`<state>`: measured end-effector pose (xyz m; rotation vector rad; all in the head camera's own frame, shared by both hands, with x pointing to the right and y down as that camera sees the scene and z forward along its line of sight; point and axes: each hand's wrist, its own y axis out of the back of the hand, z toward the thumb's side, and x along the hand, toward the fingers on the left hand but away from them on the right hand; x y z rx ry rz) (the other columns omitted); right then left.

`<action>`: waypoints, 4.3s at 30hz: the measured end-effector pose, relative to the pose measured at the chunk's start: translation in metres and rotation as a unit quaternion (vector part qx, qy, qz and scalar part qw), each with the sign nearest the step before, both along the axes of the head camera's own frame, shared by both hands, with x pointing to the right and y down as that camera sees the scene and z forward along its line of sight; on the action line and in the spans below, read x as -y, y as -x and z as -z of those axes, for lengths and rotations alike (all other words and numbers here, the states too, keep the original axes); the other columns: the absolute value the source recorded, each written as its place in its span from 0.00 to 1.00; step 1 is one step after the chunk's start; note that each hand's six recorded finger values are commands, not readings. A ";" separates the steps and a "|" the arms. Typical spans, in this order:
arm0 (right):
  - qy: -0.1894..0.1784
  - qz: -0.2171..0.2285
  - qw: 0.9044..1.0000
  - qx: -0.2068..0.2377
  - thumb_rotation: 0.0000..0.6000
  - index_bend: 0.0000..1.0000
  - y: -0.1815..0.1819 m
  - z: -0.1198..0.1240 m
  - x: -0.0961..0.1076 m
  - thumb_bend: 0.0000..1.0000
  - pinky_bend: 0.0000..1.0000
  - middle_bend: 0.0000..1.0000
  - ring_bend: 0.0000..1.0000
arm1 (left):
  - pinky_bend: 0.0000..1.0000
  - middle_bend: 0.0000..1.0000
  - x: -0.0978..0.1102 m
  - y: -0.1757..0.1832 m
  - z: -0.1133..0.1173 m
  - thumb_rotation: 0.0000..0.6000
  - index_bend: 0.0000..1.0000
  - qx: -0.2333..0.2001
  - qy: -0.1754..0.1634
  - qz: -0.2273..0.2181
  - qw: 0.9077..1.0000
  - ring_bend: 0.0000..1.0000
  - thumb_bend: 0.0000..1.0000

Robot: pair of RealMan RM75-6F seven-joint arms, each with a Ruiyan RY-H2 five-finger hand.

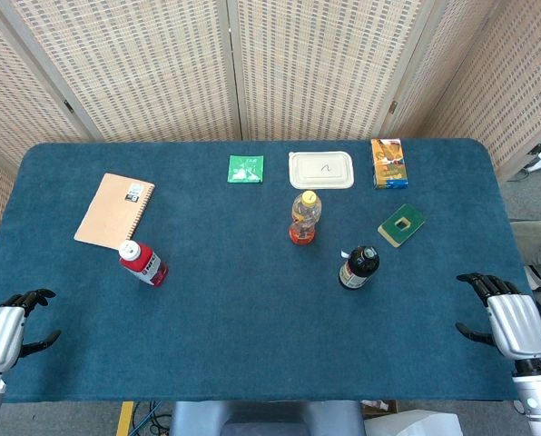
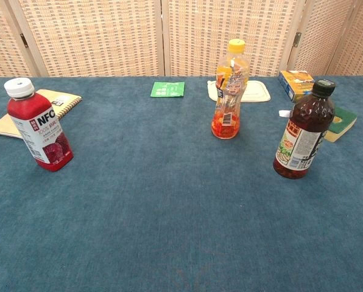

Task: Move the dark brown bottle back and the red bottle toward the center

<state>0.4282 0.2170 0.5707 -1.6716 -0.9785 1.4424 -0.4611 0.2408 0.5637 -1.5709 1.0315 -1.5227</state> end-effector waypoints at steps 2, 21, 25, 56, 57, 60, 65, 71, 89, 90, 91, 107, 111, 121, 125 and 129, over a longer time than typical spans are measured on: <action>0.000 0.000 1.000 0.000 1.00 0.27 0.000 -0.001 0.000 0.02 0.37 0.29 0.27 | 0.62 0.45 0.000 -0.001 0.000 1.00 0.36 -0.001 0.000 -0.001 1.000 0.44 0.11; -0.005 -0.033 0.994 0.106 1.00 0.24 0.032 -0.022 0.034 0.00 0.37 0.27 0.24 | 0.62 0.45 0.000 -0.005 0.000 1.00 0.36 -0.013 0.002 -0.006 1.000 0.44 0.11; 0.008 -0.027 0.990 0.140 1.00 0.20 0.053 -0.031 0.047 0.00 0.37 0.27 0.24 | 0.62 0.45 0.000 -0.003 0.002 1.00 0.36 -0.015 0.001 -0.003 1.000 0.44 0.11; 0.057 -0.029 0.977 0.201 1.00 0.20 0.110 -0.092 0.067 0.00 0.33 0.22 0.19 | 0.62 0.45 0.000 0.004 0.007 1.00 0.36 -0.028 0.005 0.015 1.000 0.44 0.11; 0.058 -0.029 0.977 0.202 1.00 0.20 0.111 -0.094 0.068 0.00 0.33 0.22 0.19 | 0.62 0.45 0.000 0.004 0.008 1.00 0.36 -0.027 0.005 0.015 1.000 0.44 0.11; 0.061 -0.028 0.976 0.205 1.00 0.20 0.116 -0.099 0.069 0.00 0.33 0.22 0.19 | 0.62 0.45 0.000 0.005 0.008 1.00 0.36 -0.028 0.004 0.016 0.999 0.44 0.11; 0.067 -0.027 0.975 0.210 1.00 0.20 0.122 -0.104 0.071 0.00 0.33 0.22 0.19 | 0.62 0.45 0.001 0.006 0.009 1.00 0.36 -0.029 0.003 0.018 0.999 0.44 0.11; 0.071 -0.025 0.975 0.211 1.00 0.20 0.125 -0.109 0.071 0.00 0.33 0.22 0.19 | 0.62 0.45 0.001 0.006 0.009 1.00 0.36 -0.029 0.003 0.018 0.999 0.44 0.11; 0.055 -0.026 0.975 0.215 1.00 0.29 0.136 -0.122 0.074 0.00 0.38 0.35 0.26 | 0.62 0.45 0.001 0.007 0.010 1.00 0.36 -0.030 0.006 0.022 0.999 0.44 0.11; 0.052 -0.027 0.975 0.215 1.00 0.30 0.136 -0.122 0.074 0.01 0.40 0.36 0.27 | 0.62 0.45 0.001 0.007 0.010 1.00 0.36 -0.030 0.006 0.022 0.999 0.44 0.11; 0.050 -0.029 0.975 0.216 1.00 0.32 0.136 -0.122 0.075 0.02 0.41 0.38 0.29 | 0.62 0.45 0.001 0.007 0.010 1.00 0.36 -0.031 0.006 0.022 0.999 0.44 0.11; 0.029 -0.044 0.976 0.212 1.00 0.50 0.136 -0.129 0.079 0.14 0.59 0.52 0.45 | 0.62 0.45 0.001 0.008 0.009 1.00 0.36 -0.030 0.009 0.025 0.999 0.44 0.11; 0.015 -0.047 0.976 0.212 1.00 0.50 0.134 -0.125 0.083 0.14 0.59 0.53 0.46 | 0.62 0.45 0.000 0.008 0.009 1.00 0.36 -0.028 0.010 0.025 0.999 0.44 0.11; 0.005 -0.061 0.973 0.223 1.00 0.50 0.131 -0.120 0.099 0.14 0.59 0.53 0.46 | 0.62 0.45 0.001 0.010 0.009 1.00 0.36 -0.023 0.009 0.025 0.999 0.44 0.11; -0.002 -0.064 0.973 0.222 1.00 0.50 0.132 -0.117 0.111 0.14 0.59 0.53 0.46 | 0.62 0.45 0.002 0.011 0.010 1.00 0.36 -0.019 0.006 0.026 0.999 0.44 0.11; -0.004 -0.070 0.972 0.223 1.00 0.50 0.132 -0.116 0.122 0.14 0.59 0.53 0.46 | 0.62 0.45 0.002 0.012 0.010 1.00 0.36 -0.018 0.005 0.027 0.999 0.44 0.11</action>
